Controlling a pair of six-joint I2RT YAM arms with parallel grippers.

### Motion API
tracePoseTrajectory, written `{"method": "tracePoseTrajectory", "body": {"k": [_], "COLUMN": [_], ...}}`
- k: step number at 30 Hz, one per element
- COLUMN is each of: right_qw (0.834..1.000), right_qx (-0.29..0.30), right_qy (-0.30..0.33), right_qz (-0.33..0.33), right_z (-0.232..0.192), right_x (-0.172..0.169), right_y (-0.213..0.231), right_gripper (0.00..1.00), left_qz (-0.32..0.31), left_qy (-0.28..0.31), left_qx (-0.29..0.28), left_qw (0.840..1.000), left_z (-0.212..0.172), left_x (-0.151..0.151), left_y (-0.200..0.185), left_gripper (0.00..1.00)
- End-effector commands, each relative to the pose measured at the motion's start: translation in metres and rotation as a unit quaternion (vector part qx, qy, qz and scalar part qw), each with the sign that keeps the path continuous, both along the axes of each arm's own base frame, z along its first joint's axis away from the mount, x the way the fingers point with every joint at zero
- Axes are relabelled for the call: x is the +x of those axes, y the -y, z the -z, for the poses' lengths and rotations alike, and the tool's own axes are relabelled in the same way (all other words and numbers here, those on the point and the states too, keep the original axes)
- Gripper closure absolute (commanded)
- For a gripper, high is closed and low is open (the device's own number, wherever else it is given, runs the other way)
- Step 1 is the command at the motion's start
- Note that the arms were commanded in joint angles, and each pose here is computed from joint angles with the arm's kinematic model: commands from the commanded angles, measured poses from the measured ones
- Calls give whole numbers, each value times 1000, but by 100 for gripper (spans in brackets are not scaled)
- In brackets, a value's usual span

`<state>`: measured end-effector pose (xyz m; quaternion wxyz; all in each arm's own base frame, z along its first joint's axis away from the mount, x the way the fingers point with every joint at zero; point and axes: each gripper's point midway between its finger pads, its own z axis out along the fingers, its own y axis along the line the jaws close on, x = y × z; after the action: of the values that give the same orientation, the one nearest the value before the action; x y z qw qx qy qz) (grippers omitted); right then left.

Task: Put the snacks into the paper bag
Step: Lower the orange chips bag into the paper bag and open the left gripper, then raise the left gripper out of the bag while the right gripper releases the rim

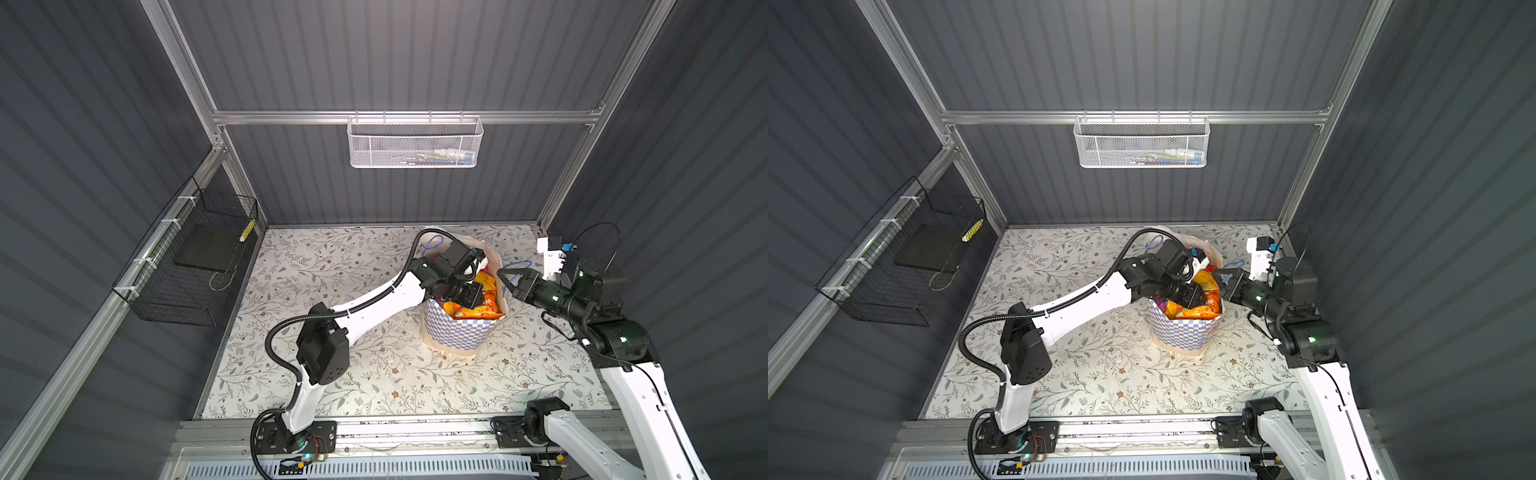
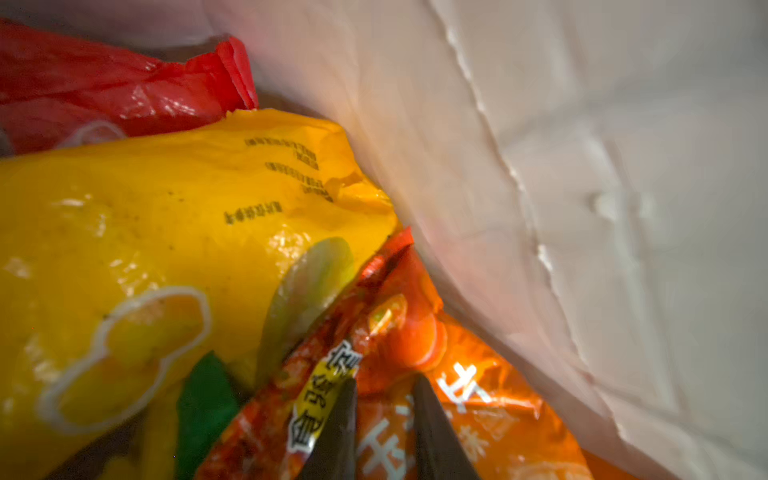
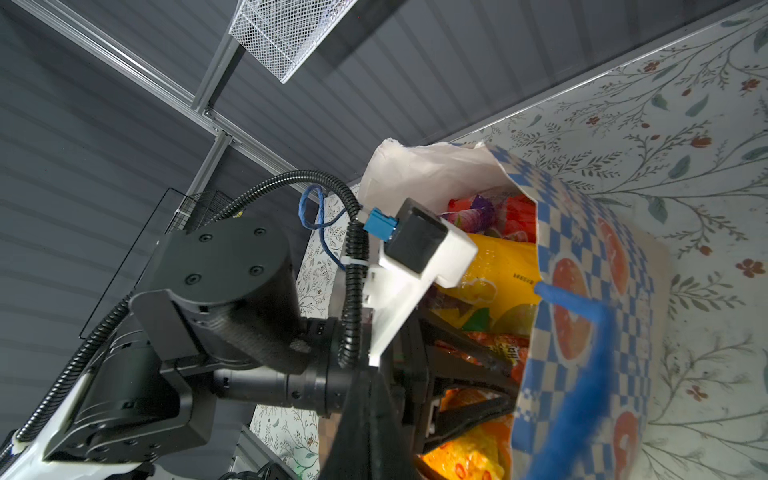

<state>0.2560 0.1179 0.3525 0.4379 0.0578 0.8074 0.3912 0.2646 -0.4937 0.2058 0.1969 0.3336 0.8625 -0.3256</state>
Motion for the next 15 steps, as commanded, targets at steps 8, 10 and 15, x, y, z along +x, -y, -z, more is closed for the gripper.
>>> {"method": "tracePoseTrajectory", "body": {"k": [8,10,15], "right_qw": [996,997,997], "right_qx": [17,15,13], "right_qy": [81,81,77], "right_qz": [-14,-12,-12], "right_z": [-47,-46,-41], "right_x": [-9,-9,-8], "right_y": [-5,-4,-4], "right_gripper": [100,100,100], "left_qz": [-13,-26,-71], "left_qy": [57,90,160], "left_qx": [-20,-62,-94], "left_qw": [998,994,980], "left_z": [-81,-124,-178], "left_x": [-4,-7,-12], "left_y": [-23,-36,-82], "left_gripper": [48,43,30]}}
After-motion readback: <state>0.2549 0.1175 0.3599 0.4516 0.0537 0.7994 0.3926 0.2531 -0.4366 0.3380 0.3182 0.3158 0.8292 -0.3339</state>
